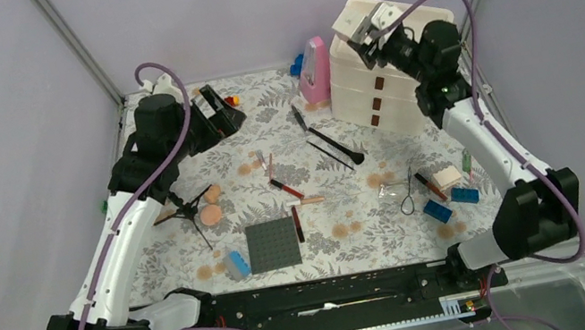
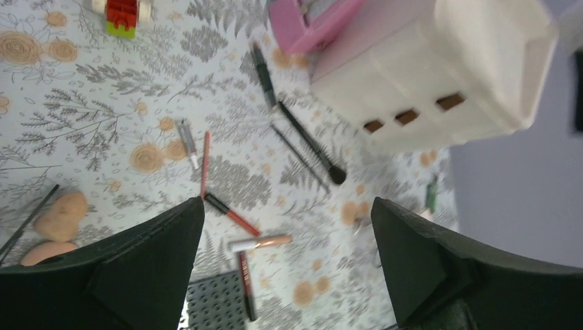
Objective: Organize the makeup
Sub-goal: Pick up the makeup from the center of the board, then place the makeup in the storage box.
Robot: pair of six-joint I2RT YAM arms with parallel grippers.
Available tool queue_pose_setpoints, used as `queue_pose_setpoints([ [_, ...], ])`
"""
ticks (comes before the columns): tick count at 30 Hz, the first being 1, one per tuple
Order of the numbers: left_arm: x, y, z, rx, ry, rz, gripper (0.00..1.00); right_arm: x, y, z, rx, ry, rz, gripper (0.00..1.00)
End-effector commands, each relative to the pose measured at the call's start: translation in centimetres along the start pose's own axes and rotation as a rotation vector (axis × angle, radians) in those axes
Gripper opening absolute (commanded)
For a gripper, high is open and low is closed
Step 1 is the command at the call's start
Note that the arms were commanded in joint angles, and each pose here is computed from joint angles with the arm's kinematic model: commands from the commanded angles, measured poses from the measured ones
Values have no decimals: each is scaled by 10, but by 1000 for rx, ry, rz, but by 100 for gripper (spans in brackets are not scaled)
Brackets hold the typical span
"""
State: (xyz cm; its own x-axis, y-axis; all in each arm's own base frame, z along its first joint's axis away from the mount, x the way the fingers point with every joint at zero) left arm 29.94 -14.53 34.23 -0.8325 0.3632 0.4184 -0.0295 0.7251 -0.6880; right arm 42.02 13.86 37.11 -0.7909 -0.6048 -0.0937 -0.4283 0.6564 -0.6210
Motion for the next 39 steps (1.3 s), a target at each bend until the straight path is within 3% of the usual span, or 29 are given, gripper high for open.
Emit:
queue_pose_setpoints([
  [1,3,2,14,-223,51,112,99,-9,-38,-9,-38,-64,-36,0],
  [12,-17,32,37,-358,138,87,99,-47,-88,65,-174,-19,-122,0],
  [21,-28,39,39,-373,145,55,99,-84,-91,123,-240,29,-189,0],
  [30,-38,45,45,-369,160,53,99,-92,-88,154,-212,96,-198,3],
  [32,-40,45,46,-368,165,57,99,-91,-87,160,-199,114,-189,9],
  [36,-41,46,47,-367,170,59,99,-90,-84,166,-199,128,-187,43],
  [39,-41,48,47,-370,170,50,99,-91,-85,169,-196,132,-180,54],
])
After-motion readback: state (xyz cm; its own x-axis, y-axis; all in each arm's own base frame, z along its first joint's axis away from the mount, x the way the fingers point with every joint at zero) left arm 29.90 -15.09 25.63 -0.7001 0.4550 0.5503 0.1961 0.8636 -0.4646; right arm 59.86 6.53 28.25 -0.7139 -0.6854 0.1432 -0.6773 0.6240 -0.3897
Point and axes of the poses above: each gripper's point midway between its finger pads, its own x axis back along the fingers, its own y axis along the line the jaws close on, z = x × y, the point moved 3 cm from there along x, back along the fingers, and after that the axes turned 10 degrees about x, right-handed, at the moved point
